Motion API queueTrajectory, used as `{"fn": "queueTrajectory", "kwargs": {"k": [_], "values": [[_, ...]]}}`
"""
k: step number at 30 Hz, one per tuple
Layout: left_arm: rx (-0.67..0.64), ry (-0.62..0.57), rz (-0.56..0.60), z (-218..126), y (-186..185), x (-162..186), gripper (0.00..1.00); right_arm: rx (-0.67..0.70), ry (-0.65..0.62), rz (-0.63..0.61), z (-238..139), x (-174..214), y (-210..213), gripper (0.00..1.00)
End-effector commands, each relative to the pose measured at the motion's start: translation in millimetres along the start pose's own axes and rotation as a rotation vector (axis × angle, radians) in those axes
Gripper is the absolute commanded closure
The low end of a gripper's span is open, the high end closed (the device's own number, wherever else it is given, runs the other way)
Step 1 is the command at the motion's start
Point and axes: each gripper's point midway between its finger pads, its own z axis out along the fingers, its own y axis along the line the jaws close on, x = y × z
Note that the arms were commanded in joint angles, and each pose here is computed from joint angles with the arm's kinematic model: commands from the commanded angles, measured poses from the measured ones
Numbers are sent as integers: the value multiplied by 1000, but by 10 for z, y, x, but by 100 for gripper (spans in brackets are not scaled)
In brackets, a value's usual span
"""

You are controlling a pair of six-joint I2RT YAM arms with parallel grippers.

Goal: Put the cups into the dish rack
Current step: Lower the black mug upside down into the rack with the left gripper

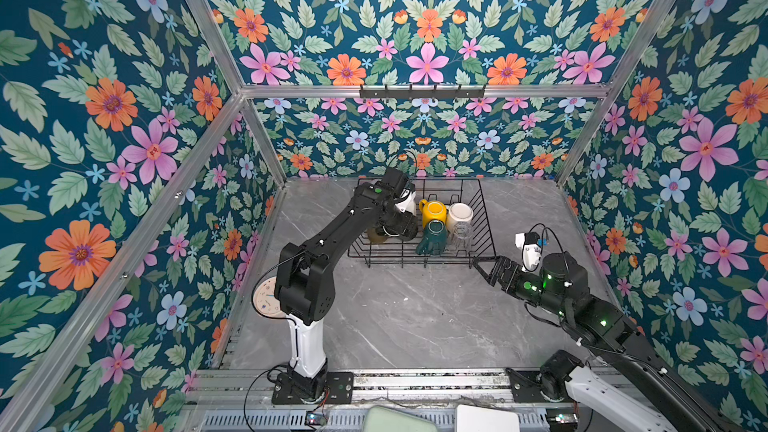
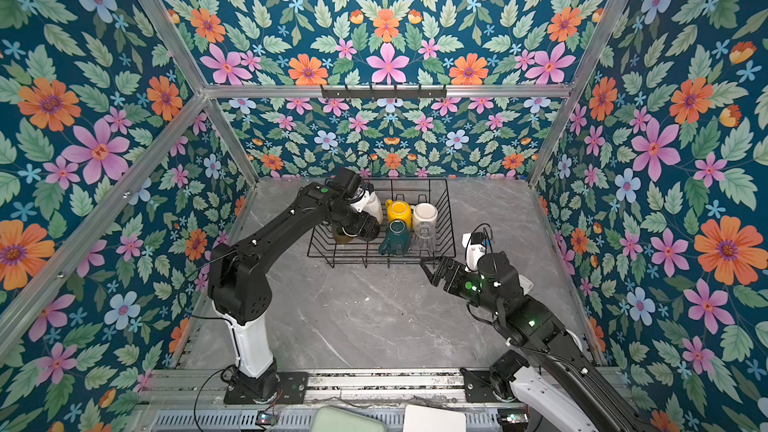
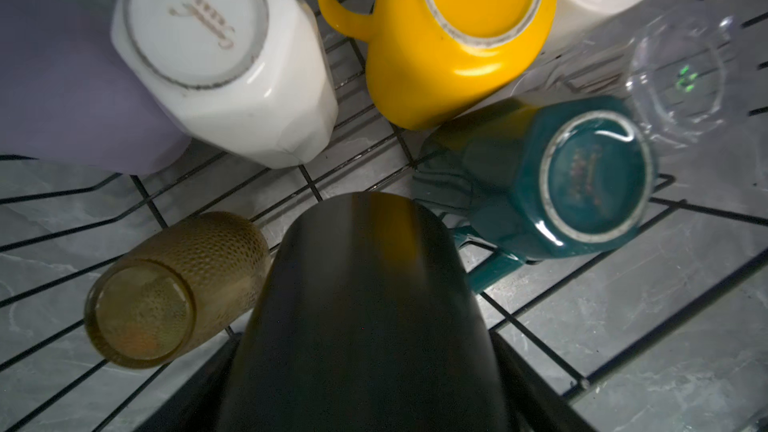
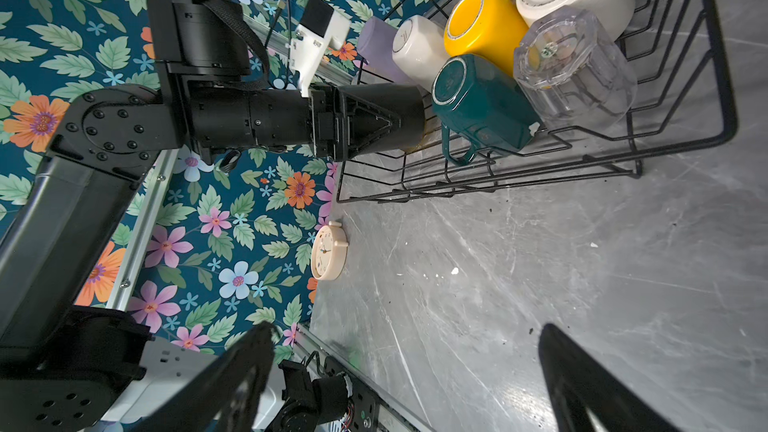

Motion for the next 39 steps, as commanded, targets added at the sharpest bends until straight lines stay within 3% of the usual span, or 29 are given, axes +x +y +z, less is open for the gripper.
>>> {"fn": "queueTrajectory", "kwargs": {"k": [1, 19, 29, 33, 39], "values": [[-26, 13, 13, 34, 48, 9, 100, -12, -5, -5, -6, -10, 26, 1], [-92, 109, 20, 407, 131, 124, 100, -17, 3, 6, 22, 13, 11, 1], [-85, 138, 16, 532, 124, 177, 91, -18, 4, 11, 24, 21, -1, 1], [-86, 150, 13, 579, 129, 203, 77, -17, 3, 13, 25, 23, -7, 1], [-93, 147, 9, 595, 143, 192, 37, -16, 2, 16, 16, 32, -20, 1]]}}
